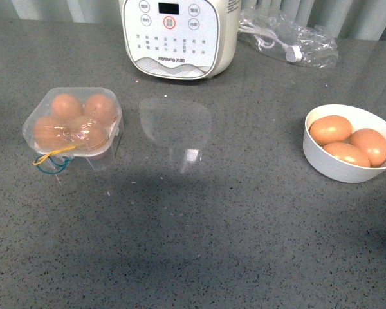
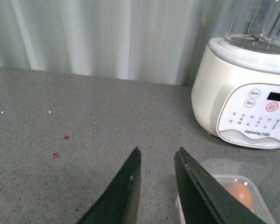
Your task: Put egg into box
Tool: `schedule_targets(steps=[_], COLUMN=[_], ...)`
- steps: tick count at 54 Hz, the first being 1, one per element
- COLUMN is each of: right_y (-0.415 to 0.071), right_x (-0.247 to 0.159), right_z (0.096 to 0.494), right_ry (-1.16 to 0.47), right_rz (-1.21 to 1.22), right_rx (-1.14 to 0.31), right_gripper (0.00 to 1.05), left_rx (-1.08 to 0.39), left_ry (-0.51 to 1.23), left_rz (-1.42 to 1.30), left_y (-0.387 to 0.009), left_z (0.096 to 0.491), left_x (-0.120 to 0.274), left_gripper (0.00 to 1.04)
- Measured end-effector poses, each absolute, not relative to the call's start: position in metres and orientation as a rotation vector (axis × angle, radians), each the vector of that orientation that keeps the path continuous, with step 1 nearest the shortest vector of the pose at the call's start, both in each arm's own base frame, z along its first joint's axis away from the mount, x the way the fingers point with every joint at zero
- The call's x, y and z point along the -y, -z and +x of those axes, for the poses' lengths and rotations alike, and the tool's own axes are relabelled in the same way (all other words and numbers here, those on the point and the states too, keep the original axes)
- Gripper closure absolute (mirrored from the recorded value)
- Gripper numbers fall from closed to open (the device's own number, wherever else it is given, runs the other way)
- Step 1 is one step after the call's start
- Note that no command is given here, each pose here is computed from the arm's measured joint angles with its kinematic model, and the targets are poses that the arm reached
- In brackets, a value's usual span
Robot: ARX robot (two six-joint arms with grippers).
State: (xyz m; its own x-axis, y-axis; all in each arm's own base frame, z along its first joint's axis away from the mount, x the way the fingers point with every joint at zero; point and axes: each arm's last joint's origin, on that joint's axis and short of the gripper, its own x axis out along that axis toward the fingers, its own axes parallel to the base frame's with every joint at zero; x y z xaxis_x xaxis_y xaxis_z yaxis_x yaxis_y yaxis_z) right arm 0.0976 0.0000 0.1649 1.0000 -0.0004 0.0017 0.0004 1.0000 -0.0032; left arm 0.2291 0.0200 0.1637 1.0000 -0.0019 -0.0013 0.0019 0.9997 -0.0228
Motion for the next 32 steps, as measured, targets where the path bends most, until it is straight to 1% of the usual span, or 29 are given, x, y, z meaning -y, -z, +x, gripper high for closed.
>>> schedule_targets(steps=[3,5,17,32], right_y=[-0.165,-0.165,-0.165,-0.165], right_x=[0.000,0.000,0.000,0.000], right_z=[0.098,0.098,0.098,0.098], right_ry=[-0.003,-0.003,-0.002,-0.002], right_rz=[-0.004,-0.003,-0.003,-0.003], right_rx=[0.002,0.002,0.002,0.002], right_gripper=[0.07,0.07,0.07,0.07], left_rx=[-0.016,-0.017,-0.016,-0.012], left_ry=[-0.004,-0.010,0.001,-0.003], left_rz=[-0.020,-0.022,-0.008,-0.008], left_y=[-0.161,-0.161,-0.162,-0.163], left_z=[0.217,0.210,0.180,0.159], left_x=[-0.017,-0.016,-0.001,0.000], left_gripper=[0.95,1.01,1.01,1.01])
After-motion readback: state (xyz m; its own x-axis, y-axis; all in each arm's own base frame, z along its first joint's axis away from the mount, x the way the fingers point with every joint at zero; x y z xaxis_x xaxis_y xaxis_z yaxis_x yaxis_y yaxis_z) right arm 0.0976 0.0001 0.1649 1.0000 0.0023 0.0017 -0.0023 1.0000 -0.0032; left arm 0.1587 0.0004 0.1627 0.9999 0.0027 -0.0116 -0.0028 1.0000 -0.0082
